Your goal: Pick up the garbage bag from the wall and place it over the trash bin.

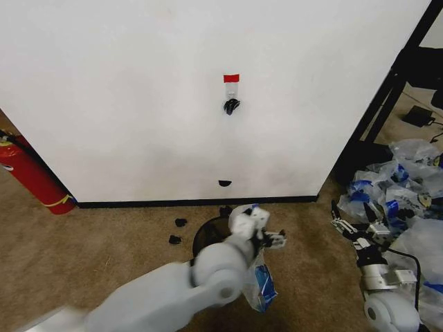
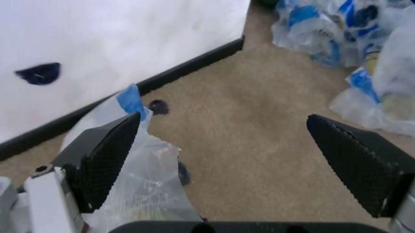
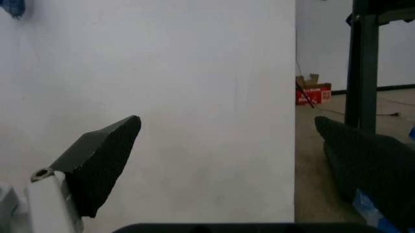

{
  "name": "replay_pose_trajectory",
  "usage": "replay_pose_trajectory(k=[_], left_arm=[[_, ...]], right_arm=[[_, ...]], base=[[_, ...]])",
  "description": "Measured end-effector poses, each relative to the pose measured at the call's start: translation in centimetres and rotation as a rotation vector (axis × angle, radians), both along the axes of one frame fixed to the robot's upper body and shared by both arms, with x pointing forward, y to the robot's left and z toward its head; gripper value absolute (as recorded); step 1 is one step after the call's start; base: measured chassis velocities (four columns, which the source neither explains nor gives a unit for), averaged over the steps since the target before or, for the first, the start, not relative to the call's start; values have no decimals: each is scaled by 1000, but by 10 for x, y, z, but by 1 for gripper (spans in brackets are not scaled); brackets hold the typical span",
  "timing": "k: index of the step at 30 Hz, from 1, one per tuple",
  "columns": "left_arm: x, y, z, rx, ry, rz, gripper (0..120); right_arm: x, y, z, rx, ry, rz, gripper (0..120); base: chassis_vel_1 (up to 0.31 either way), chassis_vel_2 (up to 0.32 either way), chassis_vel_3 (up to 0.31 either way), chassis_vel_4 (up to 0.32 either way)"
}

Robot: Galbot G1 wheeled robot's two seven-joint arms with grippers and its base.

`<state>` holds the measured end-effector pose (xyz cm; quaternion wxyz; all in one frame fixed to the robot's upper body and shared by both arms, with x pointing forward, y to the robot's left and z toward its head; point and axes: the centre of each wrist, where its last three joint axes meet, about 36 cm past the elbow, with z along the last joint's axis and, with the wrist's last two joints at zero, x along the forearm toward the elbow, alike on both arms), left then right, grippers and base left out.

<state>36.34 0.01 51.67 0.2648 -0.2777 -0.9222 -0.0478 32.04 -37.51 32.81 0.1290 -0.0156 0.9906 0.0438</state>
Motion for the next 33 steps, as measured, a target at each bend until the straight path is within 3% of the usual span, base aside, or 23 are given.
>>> replay_pose_trajectory(k=[3,4,8,14,21,26,29,33], left_arm=[[-2,-10,-3,57,-30,0,100],[-6,-10,-17,136,-92,-3,100],[-11,-1,-35,237,-140,-12,100],[-14,0,-50,323,-168,36,93],[-19,1,-55,328,-116,99,73],[-17,12,-50,269,-43,155,51],[-15,17,-46,248,-31,173,44],[-14,33,-39,213,-7,207,26]], right_arm=[[-3,2,-2,-4,4,8,100],[-5,2,-2,-4,0,6,100],[-4,2,0,-8,-7,12,100],[-5,4,-2,-4,-10,16,100],[-6,11,-6,4,-10,35,100],[-9,16,-14,-9,12,66,100],[-10,18,-17,-16,20,76,100],[-11,20,-21,-22,35,90,100]], base=[[0,0,0,0],[0,0,0,0],[0,0,0,0],[0,0,0,0],[0,0,0,0],[0,0,0,0],[0,0,0,0],[0,0,0,0]])
